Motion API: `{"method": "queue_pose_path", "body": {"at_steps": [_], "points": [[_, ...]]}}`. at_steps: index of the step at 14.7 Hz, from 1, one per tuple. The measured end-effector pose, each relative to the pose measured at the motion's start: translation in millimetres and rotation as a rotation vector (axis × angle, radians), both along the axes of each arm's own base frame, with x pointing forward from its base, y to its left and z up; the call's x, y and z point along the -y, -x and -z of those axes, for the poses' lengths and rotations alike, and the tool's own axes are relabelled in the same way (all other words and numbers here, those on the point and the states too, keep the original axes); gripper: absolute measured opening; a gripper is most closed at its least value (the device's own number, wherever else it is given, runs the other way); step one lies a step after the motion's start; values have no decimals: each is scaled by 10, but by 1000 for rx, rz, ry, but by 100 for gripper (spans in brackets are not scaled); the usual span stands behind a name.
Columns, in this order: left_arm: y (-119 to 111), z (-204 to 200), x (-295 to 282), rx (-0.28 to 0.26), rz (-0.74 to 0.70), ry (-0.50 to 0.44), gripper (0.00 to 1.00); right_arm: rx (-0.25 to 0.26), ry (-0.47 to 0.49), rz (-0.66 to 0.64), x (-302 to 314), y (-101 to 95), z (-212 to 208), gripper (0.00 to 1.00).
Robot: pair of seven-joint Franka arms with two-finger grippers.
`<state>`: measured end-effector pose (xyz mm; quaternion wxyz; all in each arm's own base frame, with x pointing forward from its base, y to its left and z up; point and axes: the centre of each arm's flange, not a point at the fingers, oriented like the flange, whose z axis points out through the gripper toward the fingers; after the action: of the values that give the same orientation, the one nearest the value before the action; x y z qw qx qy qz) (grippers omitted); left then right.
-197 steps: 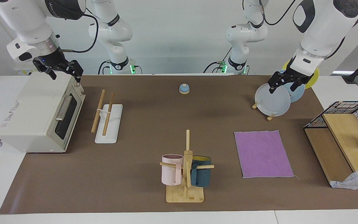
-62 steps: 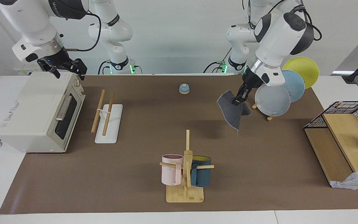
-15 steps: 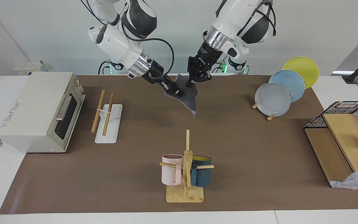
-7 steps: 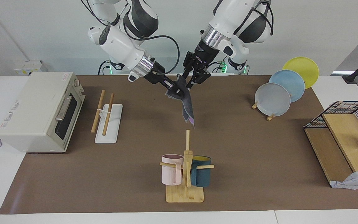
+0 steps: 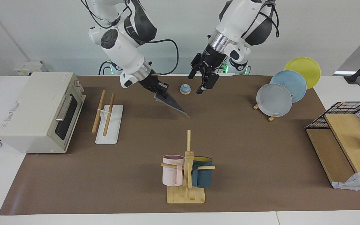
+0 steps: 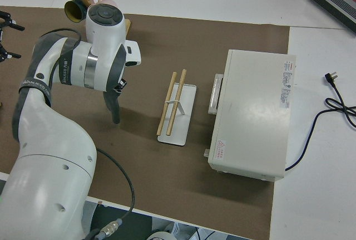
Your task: Fold towel and hang on rack
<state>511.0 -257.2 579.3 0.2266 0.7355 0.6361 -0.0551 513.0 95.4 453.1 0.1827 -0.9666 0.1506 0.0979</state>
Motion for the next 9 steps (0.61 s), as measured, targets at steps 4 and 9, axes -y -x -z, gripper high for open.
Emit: {"method": "queue_pose_path", "body": {"at_steps": [4,9], "points": [[-191,49,-566,101,264,-101,100,18,122,-137,287,129,151,2],[-242,56,-856,185,571,-285,100,84,228,-295,892,75,102,2]]}}
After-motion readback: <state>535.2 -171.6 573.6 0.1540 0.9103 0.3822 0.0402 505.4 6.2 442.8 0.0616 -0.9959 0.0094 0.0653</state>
